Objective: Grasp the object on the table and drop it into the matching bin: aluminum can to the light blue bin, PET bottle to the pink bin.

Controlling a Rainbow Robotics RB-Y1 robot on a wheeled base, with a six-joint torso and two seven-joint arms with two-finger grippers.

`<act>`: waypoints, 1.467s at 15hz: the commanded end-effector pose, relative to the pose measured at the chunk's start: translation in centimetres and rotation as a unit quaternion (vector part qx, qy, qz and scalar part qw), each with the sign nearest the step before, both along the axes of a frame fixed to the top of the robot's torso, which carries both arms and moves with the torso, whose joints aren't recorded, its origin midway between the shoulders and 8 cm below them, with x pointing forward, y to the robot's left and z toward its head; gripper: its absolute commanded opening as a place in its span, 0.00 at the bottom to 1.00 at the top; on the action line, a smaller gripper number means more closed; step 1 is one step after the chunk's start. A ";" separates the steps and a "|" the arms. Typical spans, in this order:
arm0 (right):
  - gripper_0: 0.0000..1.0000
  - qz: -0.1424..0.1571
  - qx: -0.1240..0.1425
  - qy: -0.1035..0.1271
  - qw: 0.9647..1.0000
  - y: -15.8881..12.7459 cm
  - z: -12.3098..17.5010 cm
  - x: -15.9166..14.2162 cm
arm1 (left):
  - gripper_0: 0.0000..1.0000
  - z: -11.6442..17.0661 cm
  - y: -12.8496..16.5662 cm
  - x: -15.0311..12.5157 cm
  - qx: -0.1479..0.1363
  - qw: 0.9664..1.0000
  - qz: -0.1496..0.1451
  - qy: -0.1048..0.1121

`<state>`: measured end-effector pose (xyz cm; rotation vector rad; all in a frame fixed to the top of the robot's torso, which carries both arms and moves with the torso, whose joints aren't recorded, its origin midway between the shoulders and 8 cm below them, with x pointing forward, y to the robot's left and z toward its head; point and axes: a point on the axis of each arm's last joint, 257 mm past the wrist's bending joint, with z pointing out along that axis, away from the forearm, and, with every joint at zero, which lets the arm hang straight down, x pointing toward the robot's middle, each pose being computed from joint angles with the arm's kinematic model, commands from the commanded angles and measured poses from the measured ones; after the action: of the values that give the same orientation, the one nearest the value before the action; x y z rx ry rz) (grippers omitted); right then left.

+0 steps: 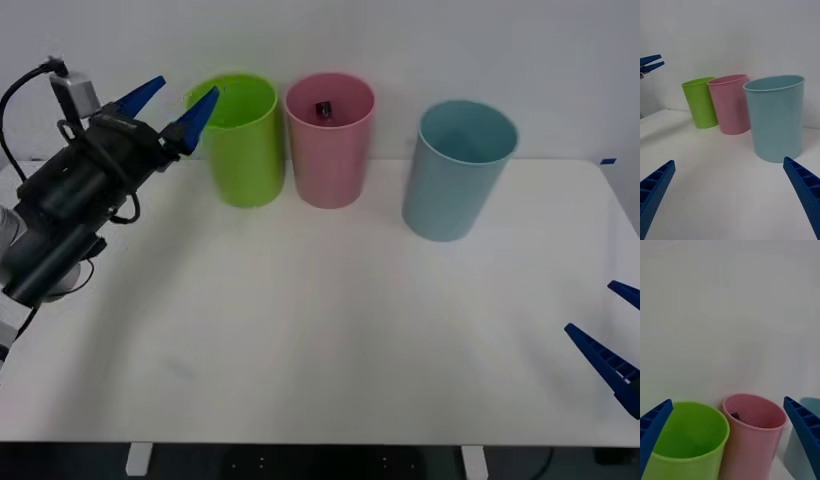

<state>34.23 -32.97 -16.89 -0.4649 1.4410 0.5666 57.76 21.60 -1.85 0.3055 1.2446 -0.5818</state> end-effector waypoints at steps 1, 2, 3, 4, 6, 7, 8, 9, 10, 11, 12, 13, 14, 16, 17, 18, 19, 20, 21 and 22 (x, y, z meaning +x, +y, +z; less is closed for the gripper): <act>1.00 0.000 0.000 0.000 1.000 0.0 0.0 0.0 | 1.00 -1.4 3.7 -2.2 0.017 1.000 0.017 -0.003; 1.00 0.000 0.000 0.000 1.000 0.0 0.0 0.0 | 1.00 -1.8 4.7 -3.0 0.024 1.000 0.018 -0.005; 1.00 0.000 0.000 0.000 1.000 0.0 0.0 0.0 | 1.00 -2.3 6.0 -3.8 0.035 0.999 0.021 -0.006; 1.00 0.000 0.000 0.000 1.000 0.0 0.0 0.0 | 1.00 -2.8 7.0 -4.5 0.045 0.999 0.022 -0.006; 1.00 0.000 0.000 0.000 1.000 0.0 0.0 0.0 | 1.00 -4.0 8.9 -6.5 0.063 0.998 0.017 -0.001; 1.00 0.000 0.000 0.000 1.000 0.0 0.0 0.0 | 1.00 -4.5 9.5 -7.4 0.067 0.998 0.010 0.004; 1.00 0.000 0.000 0.000 1.000 0.0 0.0 0.0 | 1.00 -5.2 10.3 -8.7 0.078 0.997 0.002 0.008; 1.00 0.000 0.000 0.000 1.000 0.0 0.0 0.0 | 1.00 -5.7 11.0 -9.7 0.095 0.995 -0.002 0.013; 1.00 0.000 0.000 0.000 1.000 0.0 0.0 0.0 | 1.00 -5.9 11.6 -11.3 0.094 0.995 -0.014 0.026; 1.00 0.000 0.000 0.000 1.000 0.0 0.0 0.0 | 1.00 -5.9 11.8 -12.5 0.094 0.995 -0.022 0.034; 1.00 0.000 0.000 0.000 1.000 0.0 0.0 0.0 | 1.00 -6.0 12.3 -13.9 0.094 0.994 -0.027 0.044; 1.00 0.000 0.000 0.000 1.000 0.0 0.0 0.0 | 1.00 -5.9 12.6 -15.2 0.091 0.994 -0.029 0.054; 1.00 0.000 0.000 0.000 1.000 0.0 0.0 0.0 | 1.00 -6.0 12.8 -16.2 0.092 0.993 -0.030 0.062; 1.00 0.000 0.000 0.000 1.000 0.0 0.0 0.0 | 1.00 -7.1 13.2 -18.2 0.103 0.991 -0.028 0.085; 1.00 0.000 0.000 0.000 1.000 0.0 0.0 0.0 | 1.00 -7.5 13.5 -18.9 0.105 0.990 -0.025 0.092; 1.00 0.000 0.000 0.000 1.000 0.0 0.0 0.0 | 1.00 -8.0 13.7 -19.5 0.109 0.989 -0.022 0.097; 1.00 0.000 0.000 0.000 1.000 0.0 0.0 0.0 | 1.00 -8.4 14.0 -20.1 0.106 0.989 -0.020 0.102; 1.00 0.000 0.000 0.000 1.000 0.0 0.0 0.0 | 1.00 -8.8 14.2 -20.7 0.107 0.988 -0.022 0.107; 1.00 0.000 0.000 0.000 1.000 0.0 0.0 0.0 | 1.00 -9.3 14.4 -21.2 0.110 0.987 -0.020 0.112; 1.00 0.000 0.000 0.000 1.000 0.0 0.0 0.0 | 1.00 -9.8 14.6 -21.7 0.116 0.986 -0.020 0.117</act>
<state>34.23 -32.97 -16.89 -0.4649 1.4410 0.5666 36.46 36.06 -11.28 0.4636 1.5308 -0.5223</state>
